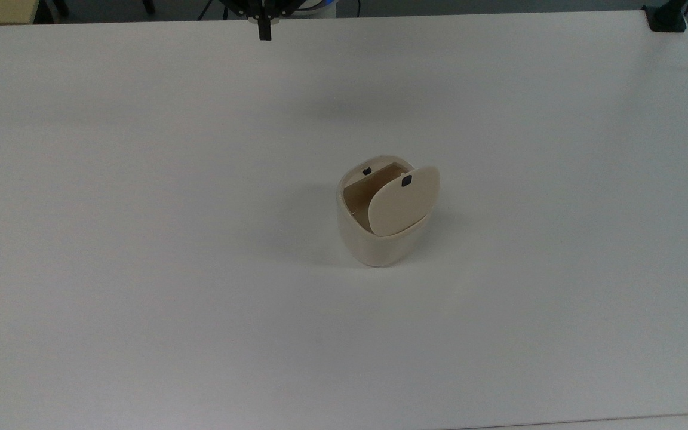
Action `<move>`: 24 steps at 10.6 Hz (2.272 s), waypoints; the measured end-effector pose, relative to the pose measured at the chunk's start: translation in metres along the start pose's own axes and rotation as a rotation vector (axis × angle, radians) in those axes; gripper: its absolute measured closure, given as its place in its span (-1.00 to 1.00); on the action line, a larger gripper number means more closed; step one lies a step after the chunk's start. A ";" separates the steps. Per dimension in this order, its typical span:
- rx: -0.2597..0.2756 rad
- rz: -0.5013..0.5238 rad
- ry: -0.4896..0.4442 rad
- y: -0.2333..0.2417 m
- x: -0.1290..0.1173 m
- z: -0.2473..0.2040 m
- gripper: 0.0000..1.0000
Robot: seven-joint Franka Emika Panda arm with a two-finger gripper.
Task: Close the trash bin
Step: 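Move the gripper down toward the open lid of the cream bin, then push the open lid down with the gripper fingers until it shuts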
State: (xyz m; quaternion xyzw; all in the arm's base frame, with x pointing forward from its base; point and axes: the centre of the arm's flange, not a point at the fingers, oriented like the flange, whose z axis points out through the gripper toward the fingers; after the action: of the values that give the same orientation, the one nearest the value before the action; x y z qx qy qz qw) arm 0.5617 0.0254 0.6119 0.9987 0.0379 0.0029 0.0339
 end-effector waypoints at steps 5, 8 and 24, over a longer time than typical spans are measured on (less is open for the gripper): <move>0.005 -0.076 0.160 -0.044 0.036 0.007 0.98; 0.024 -0.153 0.347 -0.096 0.058 0.000 0.98; 0.060 -0.243 0.485 -0.168 0.111 0.079 0.98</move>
State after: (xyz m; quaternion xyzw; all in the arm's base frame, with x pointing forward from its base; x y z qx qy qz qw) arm 0.6604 0.1958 0.5223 0.9576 0.1643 0.2367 -0.0058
